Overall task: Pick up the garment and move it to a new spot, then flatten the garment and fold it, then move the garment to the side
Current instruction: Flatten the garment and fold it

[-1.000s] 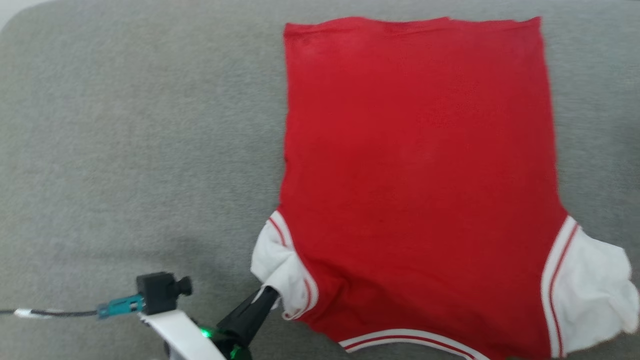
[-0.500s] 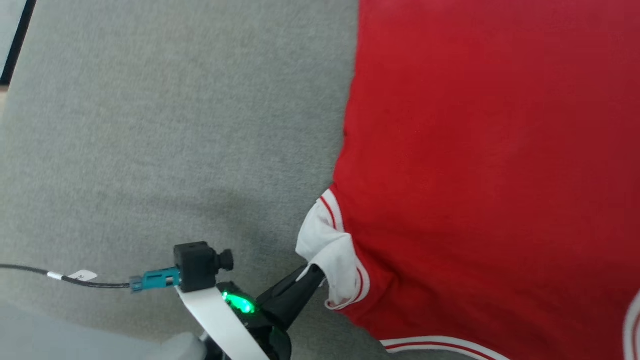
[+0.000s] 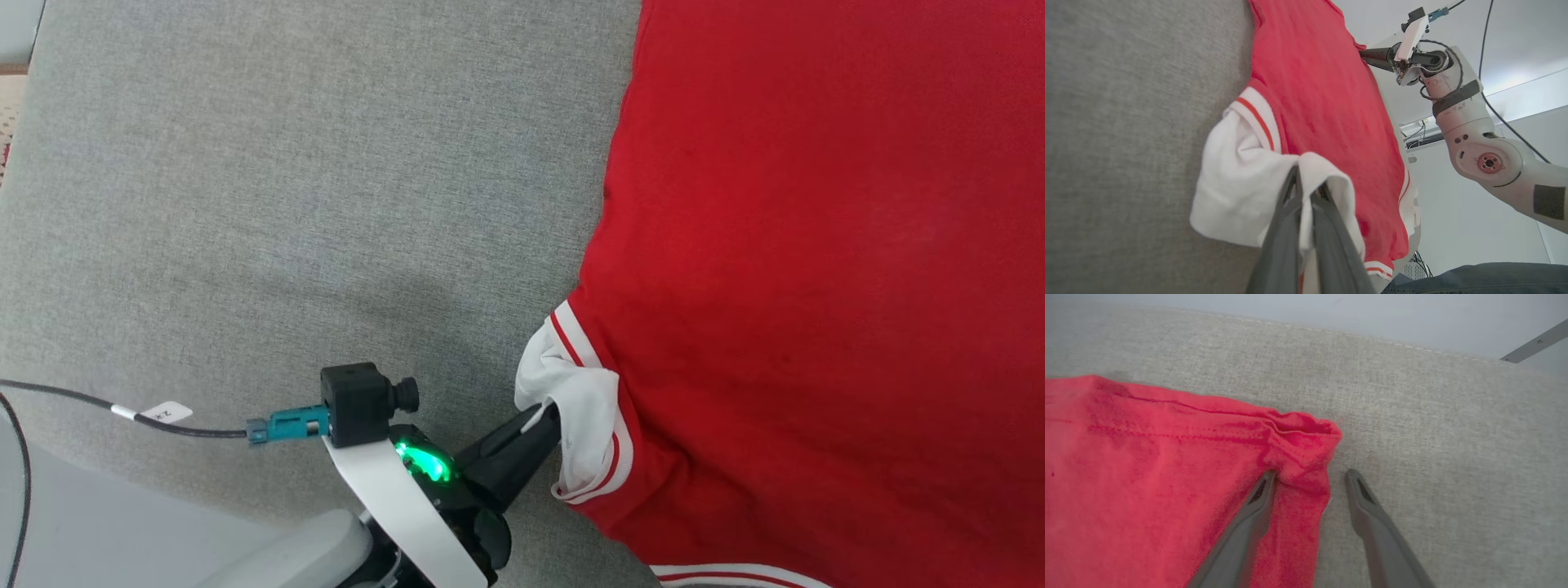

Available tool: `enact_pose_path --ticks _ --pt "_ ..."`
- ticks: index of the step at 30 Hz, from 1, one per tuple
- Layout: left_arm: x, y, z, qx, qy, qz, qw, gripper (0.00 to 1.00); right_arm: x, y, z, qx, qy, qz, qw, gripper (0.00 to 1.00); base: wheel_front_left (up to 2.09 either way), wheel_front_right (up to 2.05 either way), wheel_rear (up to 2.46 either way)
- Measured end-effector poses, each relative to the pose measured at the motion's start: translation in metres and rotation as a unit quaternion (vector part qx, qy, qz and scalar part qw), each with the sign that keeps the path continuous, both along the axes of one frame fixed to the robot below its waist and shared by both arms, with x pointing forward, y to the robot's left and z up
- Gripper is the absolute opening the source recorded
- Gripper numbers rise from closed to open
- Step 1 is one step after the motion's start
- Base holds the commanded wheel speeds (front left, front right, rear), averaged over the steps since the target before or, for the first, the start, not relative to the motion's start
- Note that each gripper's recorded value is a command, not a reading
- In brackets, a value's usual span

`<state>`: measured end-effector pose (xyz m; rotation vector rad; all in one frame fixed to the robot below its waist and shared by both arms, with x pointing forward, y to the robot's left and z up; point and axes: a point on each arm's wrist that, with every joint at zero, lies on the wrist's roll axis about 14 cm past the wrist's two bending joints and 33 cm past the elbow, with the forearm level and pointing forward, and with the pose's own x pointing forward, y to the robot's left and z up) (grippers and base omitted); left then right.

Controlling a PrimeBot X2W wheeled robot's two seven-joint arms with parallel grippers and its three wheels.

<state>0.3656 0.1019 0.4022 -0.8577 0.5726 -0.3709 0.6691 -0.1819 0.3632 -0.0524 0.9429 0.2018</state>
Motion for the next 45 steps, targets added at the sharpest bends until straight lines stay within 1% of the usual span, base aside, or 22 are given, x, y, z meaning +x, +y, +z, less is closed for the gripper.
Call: enact_pose_path --ticks 6,11,14,17,23,27,31,32,34,36,37,38,39,42,45 --pt "0.004 0.005 0.004 0.007 -0.012 -0.001 1.0 0.0 -0.007 0.001 0.015 0.022 -0.024 -0.005 0.999 0.0 0.0 0.0 0.0" --pt "0.006 0.013 0.015 0.012 -0.031 0.008 0.999 0.0 -0.033 -0.018 0.039 0.021 -0.039 0.005 0.999 0.0 0.0 0.0 0.0" --pt "0.004 0.017 0.022 0.011 -0.039 0.015 0.999 0.0 -0.061 -0.035 0.051 0.016 -0.039 0.014 0.999 0.0 0.0 0.0 0.0" --pt "0.001 0.019 0.026 0.012 -0.045 0.017 0.999 0.0 -0.097 -0.06 0.058 0.008 -0.029 0.017 0.999 0.0 0.0 0.0 0.0" --pt "-0.001 0.022 0.031 0.013 -0.054 0.018 0.998 0.0 -0.194 -0.097 0.041 0.011 0.029 0.005 0.999 0.0 0.0 0.0 0.0" --pt "-0.002 0.022 0.035 0.006 -0.058 0.021 0.998 0.0 -0.271 -0.09 0.02 0.044 0.094 0.009 0.995 0.0 0.0 0.0 0.0" --pt "-0.003 0.022 0.038 0.005 -0.061 0.019 0.998 0.0 -0.346 -0.078 0.008 0.064 0.173 0.025 0.983 0.0 0.0 0.0 0.0" --pt "-0.003 0.022 0.038 0.005 -0.061 0.019 0.998 0.0 -0.346 -0.078 0.008 0.064 0.173 0.025 0.983 0.0 0.0 0.0 0.0" --pt "-0.002 0.021 0.039 0.005 -0.063 0.018 0.998 0.0 -0.373 -0.068 0.005 0.075 0.201 0.036 0.976 0.0 0.0 0.0 0.0" --pt "-0.001 0.02 0.04 0.004 -0.065 0.018 0.998 0.0 -0.385 -0.056 0.004 0.09 0.206 0.04 0.974 0.0 0.0 0.0 0.0" --pt "-0.002 0.019 0.04 0.003 -0.064 0.017 0.998 0.0 -0.385 -0.053 0.006 0.093 0.199 0.043 0.975 0.05 0.0 0.0 0.0" --pt "-0.003 0.018 0.039 0.002 -0.062 0.015 0.998 0.0 -0.381 -0.051 0.01 0.093 0.188 0.045 0.977 0.2 0.0 0.0 0.0" --pt "-0.005 0.017 0.038 0.001 -0.06 0.014 0.998 0.0 -0.374 -0.05 0.015 0.093 0.171 0.045 0.98 1.0 0.0 0.0 0.0" --pt "-0.008 0.015 0.037 0.001 -0.057 0.011 0.998 0.0 -0.35 -0.056 0.033 0.088 0.121 0.041 0.988 1.0 0.0 0.0 0.0" --pt "-0.01 0.016 0.038 0.002 -0.058 0.012 0.998 0.0 -0.313 -0.071 0.068 0.079 0.052 0.031 0.995 1.0 0.0 0.0 0.0"
